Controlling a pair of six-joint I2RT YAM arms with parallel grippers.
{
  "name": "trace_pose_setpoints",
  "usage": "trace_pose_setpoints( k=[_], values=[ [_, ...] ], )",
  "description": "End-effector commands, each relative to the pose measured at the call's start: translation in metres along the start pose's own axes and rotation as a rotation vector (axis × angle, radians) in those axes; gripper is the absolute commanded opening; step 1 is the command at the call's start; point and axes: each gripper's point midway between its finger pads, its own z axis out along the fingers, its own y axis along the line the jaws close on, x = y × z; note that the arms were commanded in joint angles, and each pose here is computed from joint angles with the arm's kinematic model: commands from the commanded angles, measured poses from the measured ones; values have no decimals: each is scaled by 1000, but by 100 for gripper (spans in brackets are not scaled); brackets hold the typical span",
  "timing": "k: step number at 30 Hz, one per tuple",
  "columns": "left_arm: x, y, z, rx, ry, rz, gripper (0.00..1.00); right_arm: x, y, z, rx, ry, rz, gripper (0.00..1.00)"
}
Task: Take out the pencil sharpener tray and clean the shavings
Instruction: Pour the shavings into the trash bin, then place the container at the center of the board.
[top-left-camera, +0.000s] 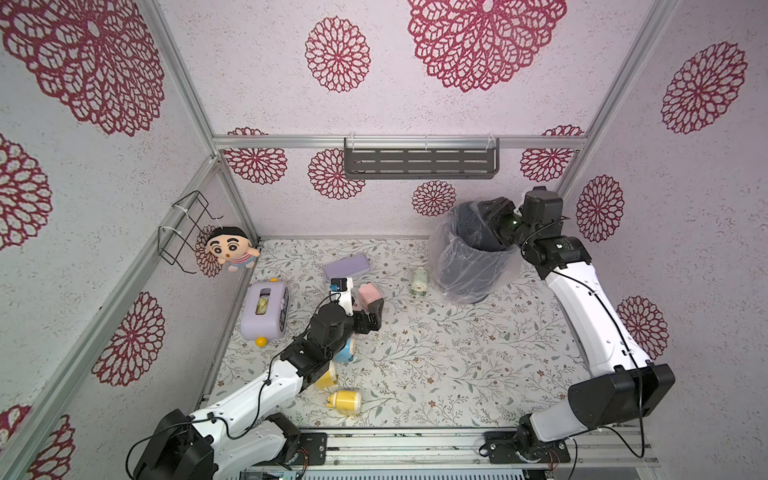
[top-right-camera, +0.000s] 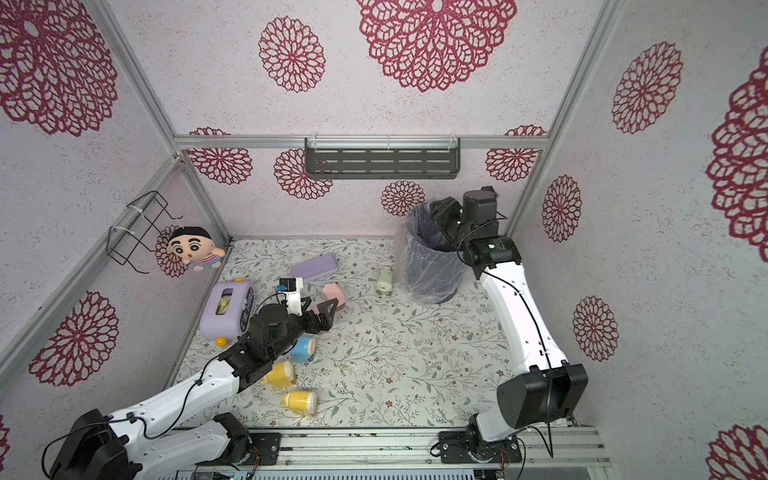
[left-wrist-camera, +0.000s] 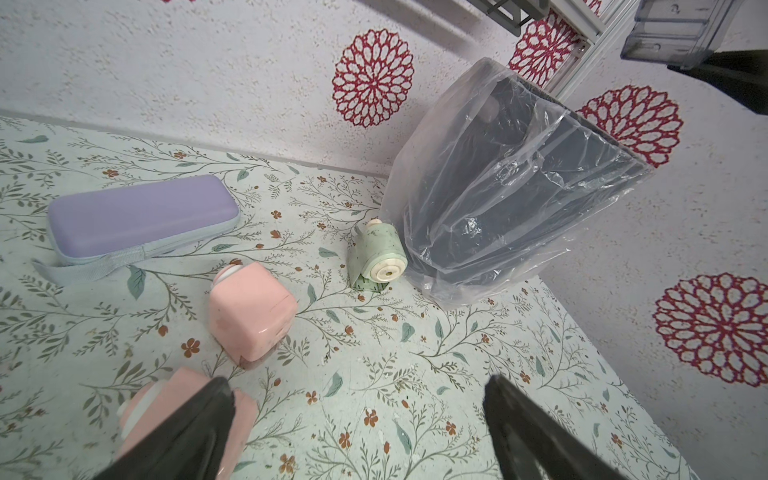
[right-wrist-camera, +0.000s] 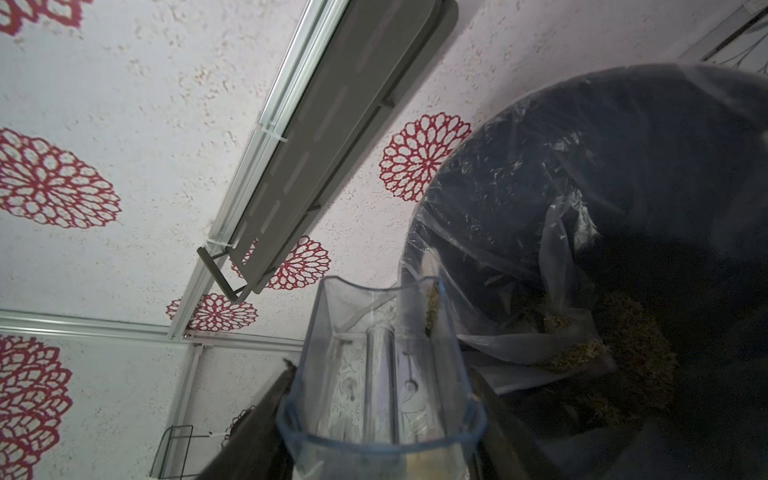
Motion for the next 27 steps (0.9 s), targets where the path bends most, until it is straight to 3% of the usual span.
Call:
trace_pose_setpoints(
  k=[1,7,11,18,27],
  values=[
    [-7,-5,-2,12,-26,21,97,11,22,-14,-49,29,-191,41],
    [-16,-8,-14,22,-62,12,97,71,41,-41,-114,45,-443,41],
    [-21,-5,-21,11,-90,10,97,120,25,-56,-127,50,-557,41],
    [-14,1,-16,-13,-86,8,97,206,-64,-52,-59,70,-660,41],
    [-5,5,-4,-35,-53,22,97,268,-153,-13,79,138,-741,41]
  ],
)
